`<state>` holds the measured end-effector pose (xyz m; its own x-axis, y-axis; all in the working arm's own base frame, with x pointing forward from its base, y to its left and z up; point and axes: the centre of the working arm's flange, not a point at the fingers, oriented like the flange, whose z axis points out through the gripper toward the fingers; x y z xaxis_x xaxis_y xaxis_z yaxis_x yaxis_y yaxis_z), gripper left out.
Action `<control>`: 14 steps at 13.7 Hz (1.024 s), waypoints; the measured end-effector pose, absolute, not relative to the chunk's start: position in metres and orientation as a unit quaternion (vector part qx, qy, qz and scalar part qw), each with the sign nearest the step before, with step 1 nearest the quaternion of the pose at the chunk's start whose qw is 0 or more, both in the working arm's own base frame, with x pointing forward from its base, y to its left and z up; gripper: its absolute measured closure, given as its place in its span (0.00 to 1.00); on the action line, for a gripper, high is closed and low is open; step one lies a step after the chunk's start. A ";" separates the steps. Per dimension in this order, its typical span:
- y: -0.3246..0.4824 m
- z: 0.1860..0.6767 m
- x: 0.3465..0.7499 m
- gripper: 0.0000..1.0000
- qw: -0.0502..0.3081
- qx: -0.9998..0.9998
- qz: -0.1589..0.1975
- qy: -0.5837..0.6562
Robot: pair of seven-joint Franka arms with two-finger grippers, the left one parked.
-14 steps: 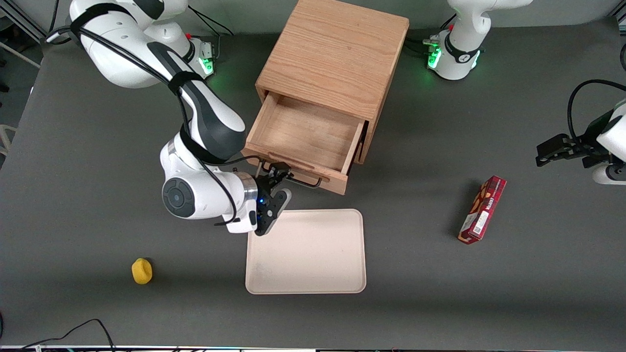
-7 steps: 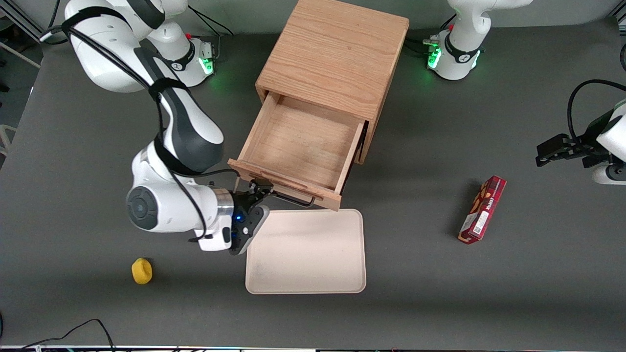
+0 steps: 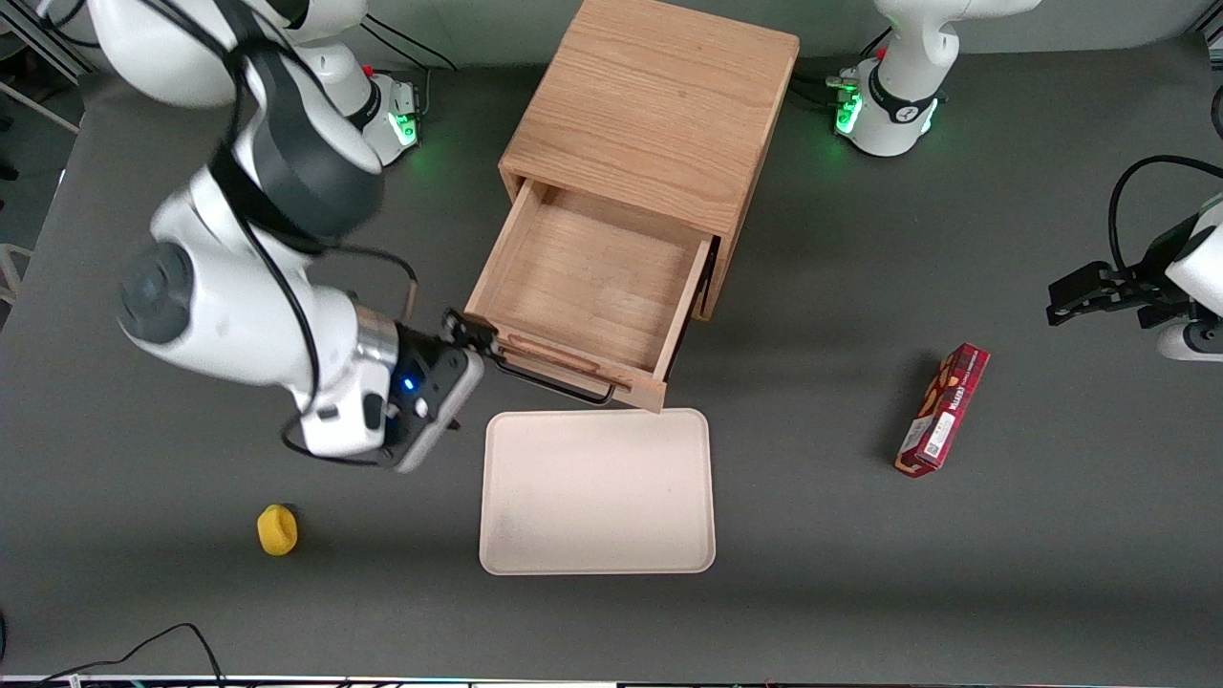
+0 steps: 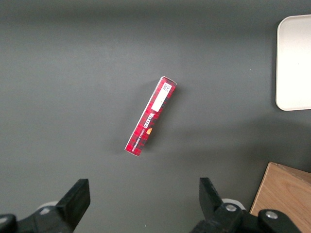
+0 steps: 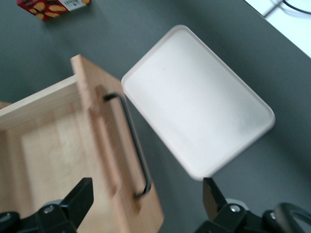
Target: Open upper drawer
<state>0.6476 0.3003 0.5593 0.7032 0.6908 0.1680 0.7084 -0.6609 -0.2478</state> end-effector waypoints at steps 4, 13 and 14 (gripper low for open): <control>0.234 0.635 0.611 0.00 0.089 -0.959 0.001 -0.268; 0.114 0.604 0.560 0.00 -0.003 -0.995 0.097 -0.036; 0.101 0.593 0.549 0.00 -0.005 -0.996 0.091 -0.021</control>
